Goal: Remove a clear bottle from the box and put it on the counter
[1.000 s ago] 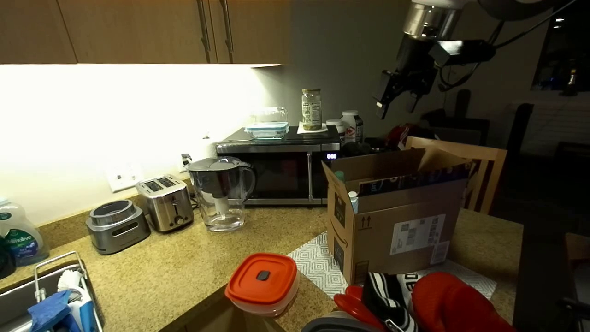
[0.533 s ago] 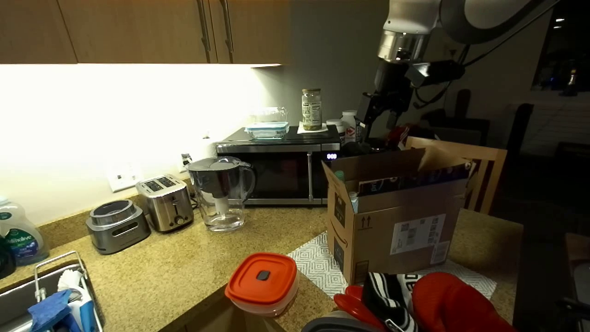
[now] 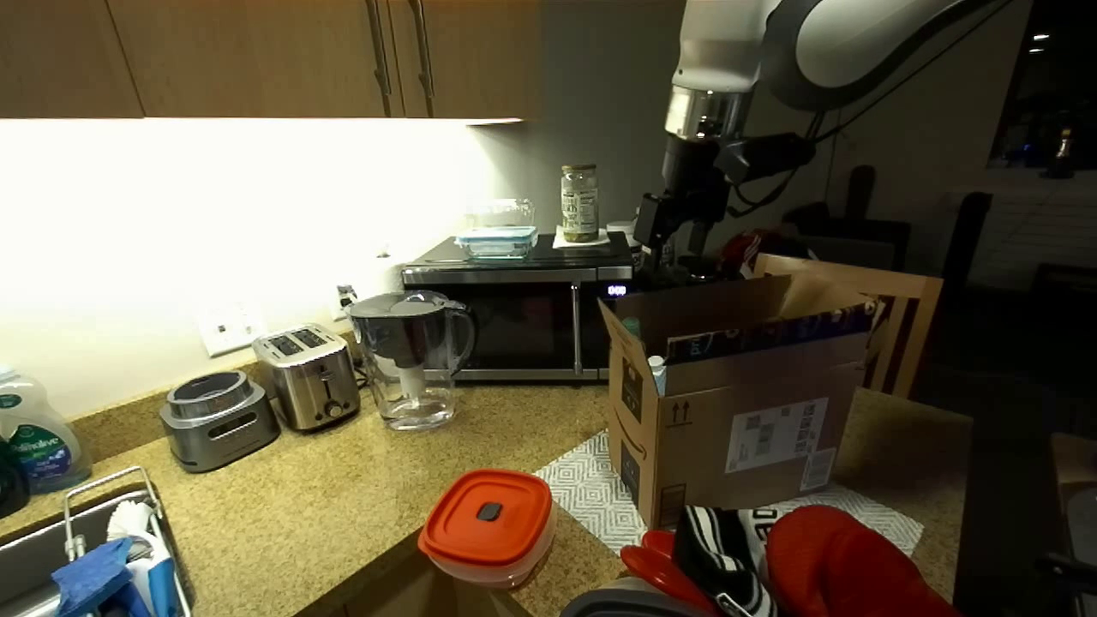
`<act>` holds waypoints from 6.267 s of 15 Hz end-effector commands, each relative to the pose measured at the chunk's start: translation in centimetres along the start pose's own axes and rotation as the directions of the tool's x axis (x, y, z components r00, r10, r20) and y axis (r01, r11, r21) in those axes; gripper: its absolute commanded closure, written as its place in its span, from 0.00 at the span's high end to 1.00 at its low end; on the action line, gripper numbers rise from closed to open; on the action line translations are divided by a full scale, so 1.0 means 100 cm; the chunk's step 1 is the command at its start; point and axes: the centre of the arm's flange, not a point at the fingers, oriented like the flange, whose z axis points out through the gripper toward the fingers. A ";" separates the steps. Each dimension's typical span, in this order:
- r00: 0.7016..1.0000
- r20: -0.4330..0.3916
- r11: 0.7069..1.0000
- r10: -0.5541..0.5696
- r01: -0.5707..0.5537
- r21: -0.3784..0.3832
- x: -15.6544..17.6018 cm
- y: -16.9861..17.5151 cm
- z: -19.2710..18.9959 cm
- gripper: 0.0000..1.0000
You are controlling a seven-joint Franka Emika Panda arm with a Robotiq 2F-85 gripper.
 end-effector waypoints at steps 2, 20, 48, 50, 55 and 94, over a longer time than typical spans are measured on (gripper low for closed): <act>0.999 0.002 0.999 -0.041 0.041 -0.024 0.019 -0.003 0.021 1.00; 1.000 0.027 1.000 0.014 -0.014 -0.004 0.007 -0.007 0.037 1.00; 0.902 0.082 0.906 -0.423 0.424 0.006 -0.006 -0.024 0.037 1.00; 0.902 0.082 0.906 -0.423 0.424 0.006 -0.006 -0.024 0.037 1.00; 0.868 0.114 0.875 -0.484 0.483 0.039 0.004 -0.029 0.053 1.00; 0.406 0.060 0.411 -0.912 0.903 0.128 0.020 -0.065 0.068 1.00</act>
